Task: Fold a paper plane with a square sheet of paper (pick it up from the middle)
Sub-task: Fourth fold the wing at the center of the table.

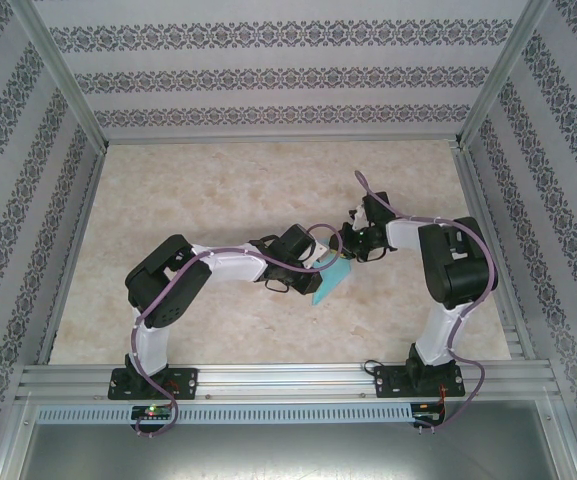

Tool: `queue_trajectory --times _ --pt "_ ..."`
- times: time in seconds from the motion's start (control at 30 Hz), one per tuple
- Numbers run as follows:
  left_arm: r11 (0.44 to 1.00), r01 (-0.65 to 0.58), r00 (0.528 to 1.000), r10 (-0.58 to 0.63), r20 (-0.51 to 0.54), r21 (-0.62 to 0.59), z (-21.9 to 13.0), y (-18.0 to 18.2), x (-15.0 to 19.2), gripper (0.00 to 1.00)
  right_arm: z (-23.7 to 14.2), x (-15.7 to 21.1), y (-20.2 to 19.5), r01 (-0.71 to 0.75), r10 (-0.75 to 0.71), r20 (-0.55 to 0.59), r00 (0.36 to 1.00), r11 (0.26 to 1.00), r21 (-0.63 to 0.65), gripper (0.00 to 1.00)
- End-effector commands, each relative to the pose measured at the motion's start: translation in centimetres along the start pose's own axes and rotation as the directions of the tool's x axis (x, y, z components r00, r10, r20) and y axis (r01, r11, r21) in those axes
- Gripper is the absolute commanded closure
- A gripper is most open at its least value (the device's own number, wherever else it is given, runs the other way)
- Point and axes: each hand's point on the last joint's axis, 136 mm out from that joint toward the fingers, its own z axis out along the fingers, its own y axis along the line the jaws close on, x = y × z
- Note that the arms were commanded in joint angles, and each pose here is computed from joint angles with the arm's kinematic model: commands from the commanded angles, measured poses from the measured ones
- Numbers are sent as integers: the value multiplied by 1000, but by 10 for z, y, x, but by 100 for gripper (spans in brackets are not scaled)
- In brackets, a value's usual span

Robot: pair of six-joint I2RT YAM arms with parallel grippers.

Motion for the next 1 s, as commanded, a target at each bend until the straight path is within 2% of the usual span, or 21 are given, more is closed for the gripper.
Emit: queue_trajectory --times 0.0,0.4,0.6,0.87,0.97 --pt "993 0 974 -28 -227 -121 15 29 75 80 -4 -26 -27 6 -14 74 997 994 108 88" --pt "993 5 968 -34 -248 -120 16 29 80 80 -13 -62 -33 -23 13 123 992 996 81 88" --pt "996 27 969 -48 -241 -89 20 24 77 81 -26 -68 -19 4 -12 137 990 998 62 88" --pt "996 45 969 -64 -239 -82 22 23 76 80 -56 -28 8 49 -47 139 989 999 -18 88" --pt "996 46 969 -63 -237 -78 22 23 74 81 -51 2 20 47 -40 88 995 995 -83 87"
